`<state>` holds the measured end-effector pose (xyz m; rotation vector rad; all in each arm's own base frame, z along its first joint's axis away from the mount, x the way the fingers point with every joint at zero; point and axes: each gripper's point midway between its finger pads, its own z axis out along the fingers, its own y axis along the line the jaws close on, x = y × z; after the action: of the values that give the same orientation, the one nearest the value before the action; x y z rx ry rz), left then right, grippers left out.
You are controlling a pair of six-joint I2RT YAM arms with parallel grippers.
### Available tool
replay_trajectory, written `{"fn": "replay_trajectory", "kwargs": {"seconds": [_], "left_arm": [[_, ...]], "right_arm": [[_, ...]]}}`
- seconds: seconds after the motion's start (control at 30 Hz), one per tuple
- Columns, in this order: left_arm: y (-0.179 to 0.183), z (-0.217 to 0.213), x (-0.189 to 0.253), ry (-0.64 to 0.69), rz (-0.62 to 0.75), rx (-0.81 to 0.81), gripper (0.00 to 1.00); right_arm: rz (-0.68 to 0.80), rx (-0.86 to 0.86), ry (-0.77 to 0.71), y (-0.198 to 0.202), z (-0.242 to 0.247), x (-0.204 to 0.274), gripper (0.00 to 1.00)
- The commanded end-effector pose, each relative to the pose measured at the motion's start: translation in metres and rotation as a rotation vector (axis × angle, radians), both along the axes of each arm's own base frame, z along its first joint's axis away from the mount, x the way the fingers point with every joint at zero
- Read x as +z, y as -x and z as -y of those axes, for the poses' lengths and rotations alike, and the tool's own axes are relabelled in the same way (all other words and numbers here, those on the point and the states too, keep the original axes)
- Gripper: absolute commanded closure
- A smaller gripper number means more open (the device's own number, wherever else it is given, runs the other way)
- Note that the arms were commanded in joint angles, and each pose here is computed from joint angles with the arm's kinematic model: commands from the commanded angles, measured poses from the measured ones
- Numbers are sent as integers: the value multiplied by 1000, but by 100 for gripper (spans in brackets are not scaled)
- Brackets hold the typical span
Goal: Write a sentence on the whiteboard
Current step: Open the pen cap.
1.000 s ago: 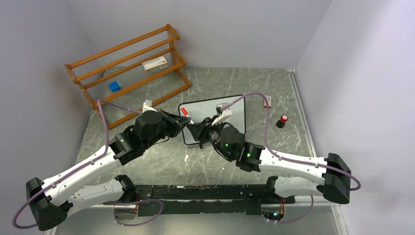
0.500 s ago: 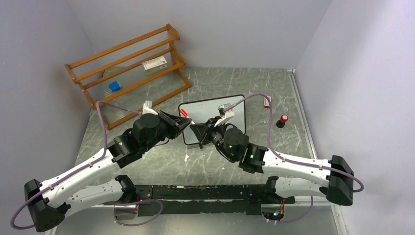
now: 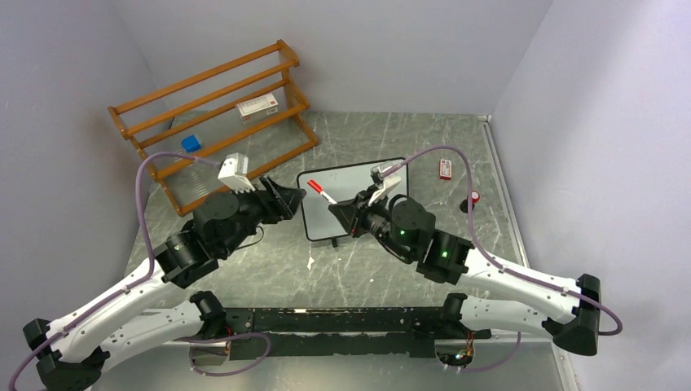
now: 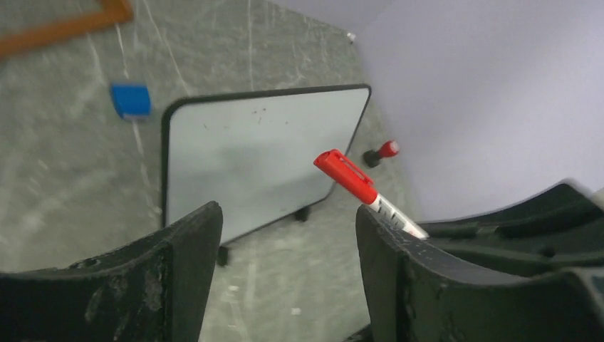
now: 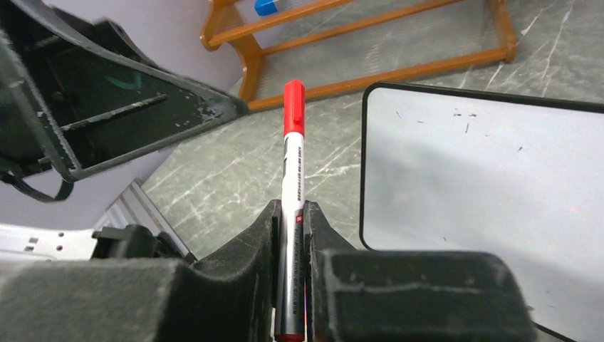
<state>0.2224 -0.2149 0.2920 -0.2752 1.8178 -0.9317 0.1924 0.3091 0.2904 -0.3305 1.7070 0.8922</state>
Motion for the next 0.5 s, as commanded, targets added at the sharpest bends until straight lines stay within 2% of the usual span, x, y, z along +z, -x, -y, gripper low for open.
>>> {"fn": "replay_trajectory", "kwargs": {"seconds": [0.0,0.07,0.23,0.37,0.47], "left_arm": [[3,-4,25,-359,266,-158,27],[4,-6,24,-508,343,-219,26],[7,-6,18,-776,515,-370,24],[20,5,23,-860,667,-515,22],[36,15,28,-871,791,-632,21]], "right_arm": [[24,68,87,5,13,11,100],[18,103,108,3,18,14,100],[-26,218,144,6,24,15,100],[-1,287,189,14,28,15,100],[38,362,230,23,28,13,100]]}}
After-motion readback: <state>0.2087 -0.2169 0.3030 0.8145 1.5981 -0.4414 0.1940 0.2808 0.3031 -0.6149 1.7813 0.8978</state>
